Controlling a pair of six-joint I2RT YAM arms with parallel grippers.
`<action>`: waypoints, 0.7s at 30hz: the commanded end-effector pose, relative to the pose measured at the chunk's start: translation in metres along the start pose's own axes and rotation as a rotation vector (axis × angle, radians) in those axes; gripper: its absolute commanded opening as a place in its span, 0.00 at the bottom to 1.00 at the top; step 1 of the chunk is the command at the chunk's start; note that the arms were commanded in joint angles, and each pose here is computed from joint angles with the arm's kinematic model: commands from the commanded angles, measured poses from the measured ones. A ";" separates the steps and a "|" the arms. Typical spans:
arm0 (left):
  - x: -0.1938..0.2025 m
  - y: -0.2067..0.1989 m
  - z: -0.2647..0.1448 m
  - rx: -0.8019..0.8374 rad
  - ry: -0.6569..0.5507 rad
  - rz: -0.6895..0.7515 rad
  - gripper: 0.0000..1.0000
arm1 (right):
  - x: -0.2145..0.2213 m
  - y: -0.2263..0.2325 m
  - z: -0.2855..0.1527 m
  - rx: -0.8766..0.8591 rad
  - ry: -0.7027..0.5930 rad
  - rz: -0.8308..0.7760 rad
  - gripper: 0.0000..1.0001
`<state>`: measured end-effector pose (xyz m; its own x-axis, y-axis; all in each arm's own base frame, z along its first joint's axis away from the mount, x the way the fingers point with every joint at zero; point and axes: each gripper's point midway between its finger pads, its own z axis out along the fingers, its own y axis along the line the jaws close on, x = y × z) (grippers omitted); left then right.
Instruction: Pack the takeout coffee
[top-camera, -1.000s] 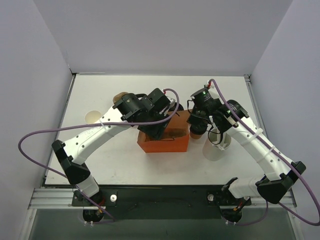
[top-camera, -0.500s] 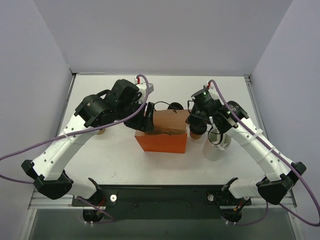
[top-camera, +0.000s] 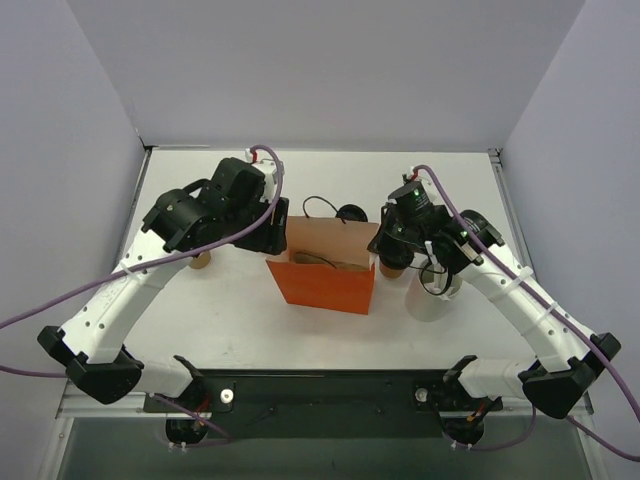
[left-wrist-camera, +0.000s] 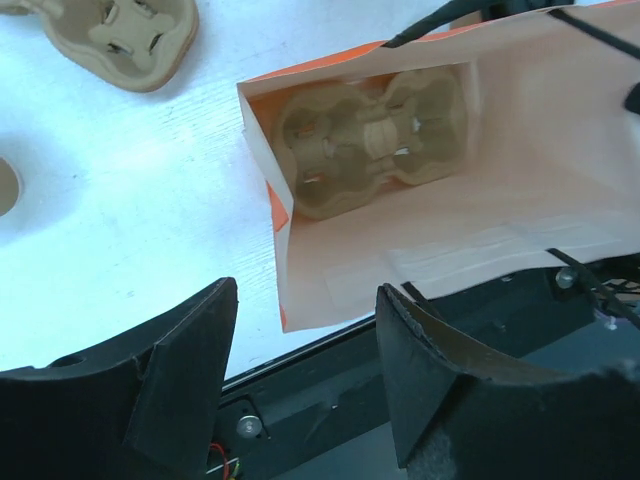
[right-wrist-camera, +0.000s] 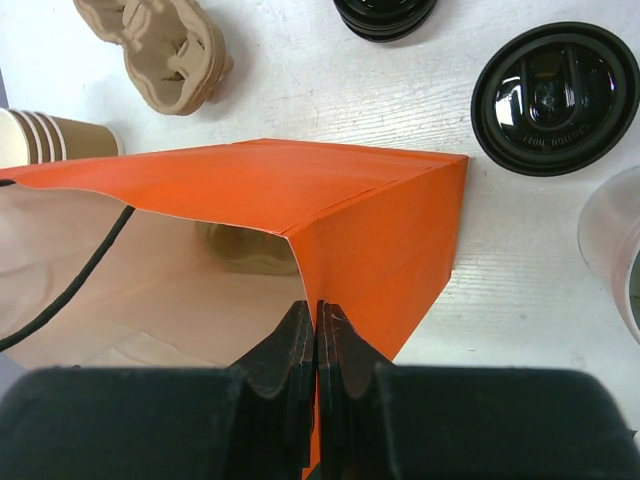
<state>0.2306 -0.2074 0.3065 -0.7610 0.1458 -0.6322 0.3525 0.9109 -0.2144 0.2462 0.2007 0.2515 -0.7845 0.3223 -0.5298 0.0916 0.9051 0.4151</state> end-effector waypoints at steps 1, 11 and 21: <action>-0.003 0.012 0.007 -0.059 -0.021 0.036 0.66 | -0.001 0.009 -0.006 -0.068 -0.004 -0.071 0.00; -0.008 0.021 0.028 -0.128 -0.009 0.070 0.55 | 0.005 0.020 -0.008 -0.135 0.013 -0.148 0.00; -0.030 -0.013 -0.017 0.005 -0.005 -0.029 0.00 | 0.010 0.009 0.005 -0.078 0.015 -0.091 0.00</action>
<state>0.2505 -0.2090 0.2867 -0.7910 0.2220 -0.5702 0.3391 0.9347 -0.1065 0.2425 0.2172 0.2547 -0.8022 0.2045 -0.5609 -0.0632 0.9051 0.4204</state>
